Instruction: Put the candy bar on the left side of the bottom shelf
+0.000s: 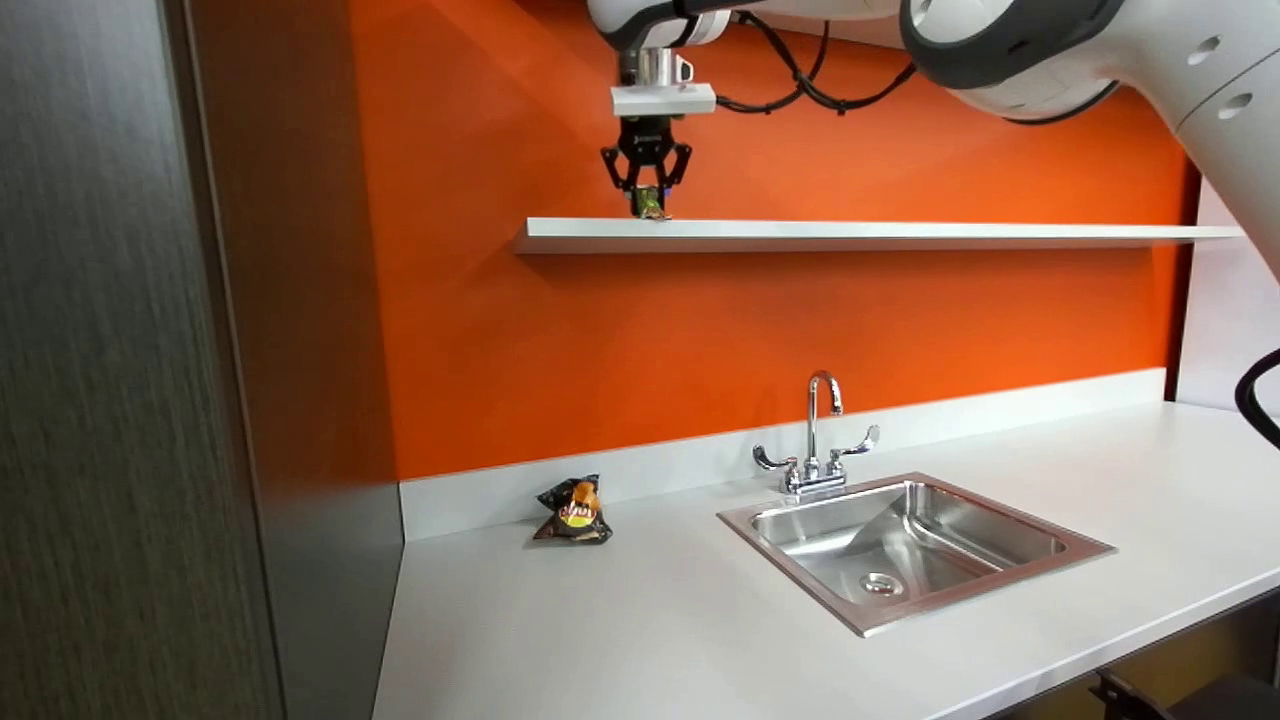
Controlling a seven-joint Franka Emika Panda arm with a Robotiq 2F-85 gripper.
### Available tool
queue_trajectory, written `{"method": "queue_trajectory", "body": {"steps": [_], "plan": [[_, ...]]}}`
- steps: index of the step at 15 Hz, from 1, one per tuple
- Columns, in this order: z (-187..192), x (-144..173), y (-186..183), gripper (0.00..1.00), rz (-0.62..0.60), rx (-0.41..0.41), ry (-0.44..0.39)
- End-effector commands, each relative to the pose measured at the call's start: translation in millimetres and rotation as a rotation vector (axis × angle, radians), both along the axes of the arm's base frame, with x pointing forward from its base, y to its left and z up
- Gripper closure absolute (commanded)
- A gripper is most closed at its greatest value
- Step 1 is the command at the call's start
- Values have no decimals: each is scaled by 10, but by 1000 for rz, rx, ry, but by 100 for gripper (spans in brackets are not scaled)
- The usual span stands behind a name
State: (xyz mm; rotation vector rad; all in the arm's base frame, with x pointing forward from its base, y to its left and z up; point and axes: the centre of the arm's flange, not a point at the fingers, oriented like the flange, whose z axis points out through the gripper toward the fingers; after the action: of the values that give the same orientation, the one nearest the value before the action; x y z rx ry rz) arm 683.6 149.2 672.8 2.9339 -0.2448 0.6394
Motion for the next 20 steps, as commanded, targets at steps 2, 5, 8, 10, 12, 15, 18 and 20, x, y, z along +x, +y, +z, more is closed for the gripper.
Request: {"method": "queue_trajectory", "body": {"steps": [2, 5, 8, 10, 12, 15, 18, 20], "plan": [[118, 440, -44, 31, -11, -14, 9], [45, 412, -53, 9, -16, -19, 20], [136, 213, 60, 0, -11, -16, 31], [203, 58, 108, 0, -8, -15, 33], [252, -109, 147, 0, -1, -14, 39], [249, -267, 123, 0, 1, -9, 55], [233, -441, 56, 0, -1, -7, 62], [217, -576, 21, 0, 6, -4, 60]]}}
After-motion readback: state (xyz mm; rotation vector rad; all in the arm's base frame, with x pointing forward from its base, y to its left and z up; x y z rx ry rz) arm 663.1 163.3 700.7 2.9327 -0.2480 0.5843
